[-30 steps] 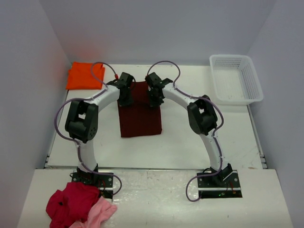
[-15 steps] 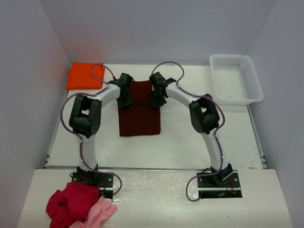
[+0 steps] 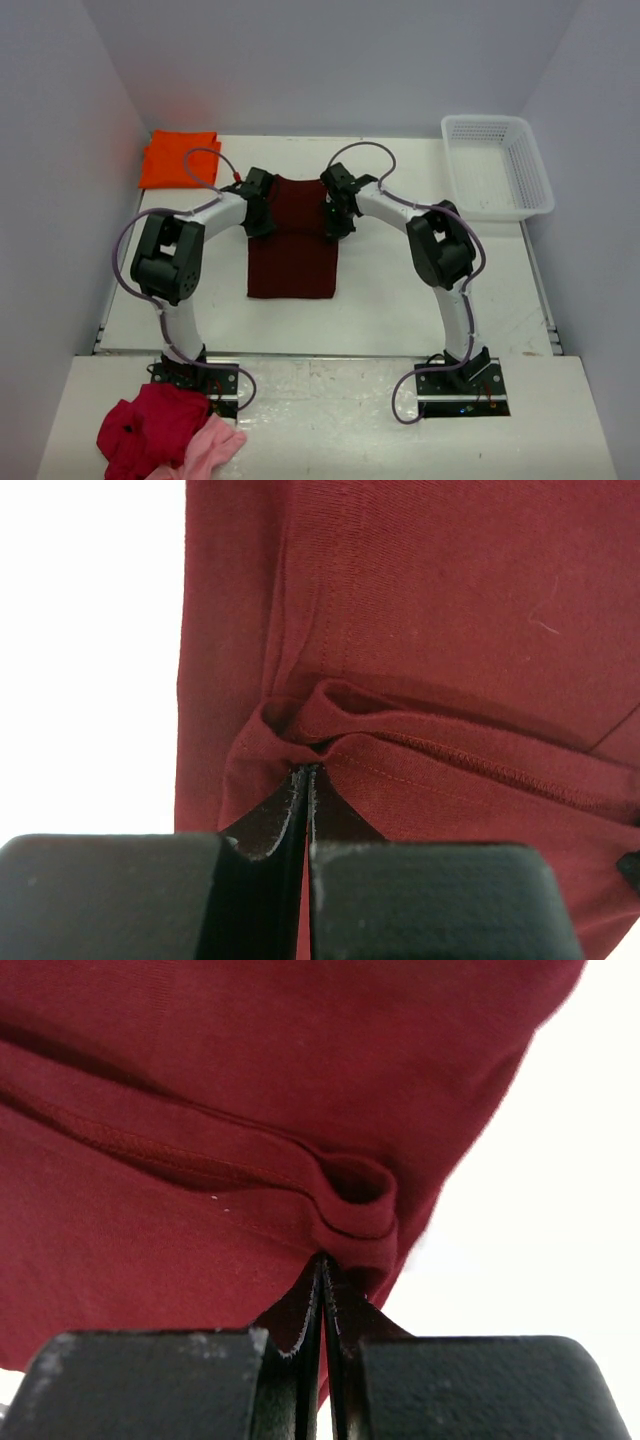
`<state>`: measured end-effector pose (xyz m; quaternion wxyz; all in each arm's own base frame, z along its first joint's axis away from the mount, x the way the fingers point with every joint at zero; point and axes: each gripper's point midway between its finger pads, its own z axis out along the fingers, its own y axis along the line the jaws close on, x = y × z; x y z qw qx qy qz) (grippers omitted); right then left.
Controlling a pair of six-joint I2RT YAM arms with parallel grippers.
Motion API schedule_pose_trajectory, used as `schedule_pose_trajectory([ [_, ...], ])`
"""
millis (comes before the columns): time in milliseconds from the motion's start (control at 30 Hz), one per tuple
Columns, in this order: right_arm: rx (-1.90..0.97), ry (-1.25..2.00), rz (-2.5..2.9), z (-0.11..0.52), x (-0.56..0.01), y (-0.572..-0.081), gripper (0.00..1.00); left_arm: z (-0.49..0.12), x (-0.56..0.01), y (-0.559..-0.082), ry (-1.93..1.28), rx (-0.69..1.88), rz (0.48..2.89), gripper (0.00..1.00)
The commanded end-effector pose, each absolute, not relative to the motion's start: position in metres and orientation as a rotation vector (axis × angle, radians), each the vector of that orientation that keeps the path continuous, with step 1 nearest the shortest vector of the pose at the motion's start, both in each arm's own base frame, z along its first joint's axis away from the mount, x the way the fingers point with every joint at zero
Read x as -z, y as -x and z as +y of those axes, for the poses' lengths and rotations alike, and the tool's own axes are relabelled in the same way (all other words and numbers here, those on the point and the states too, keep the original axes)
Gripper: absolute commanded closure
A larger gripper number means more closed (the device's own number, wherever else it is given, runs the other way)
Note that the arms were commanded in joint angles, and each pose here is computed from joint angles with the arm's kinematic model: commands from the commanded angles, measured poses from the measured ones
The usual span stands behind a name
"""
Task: Fold and stack the t-shirts
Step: Fold the folded rectangular tshirt in 1/3 of the way
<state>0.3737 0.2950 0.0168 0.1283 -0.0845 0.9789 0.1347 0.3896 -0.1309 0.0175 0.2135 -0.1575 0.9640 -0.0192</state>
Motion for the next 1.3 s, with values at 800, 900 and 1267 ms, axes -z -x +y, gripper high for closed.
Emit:
schedule_pose_trajectory([
  [800, -0.193, 0.038, 2.954, 0.208, 0.014, -0.269, 1.00, -0.151, 0.002, -0.270, 0.274, 0.025, 2.827, 1.00],
  [900, -0.198, 0.020, 2.948, 0.206, 0.010, -0.265, 1.00, -0.154, 0.000, -0.267, 0.262, 0.045, 2.831, 1.00],
  [1267, -0.244, 0.008, 2.939, 0.207, 0.005, -0.228, 1.00, -0.158, 0.000, -0.259, 0.228, 0.050, 2.822, 1.00],
])
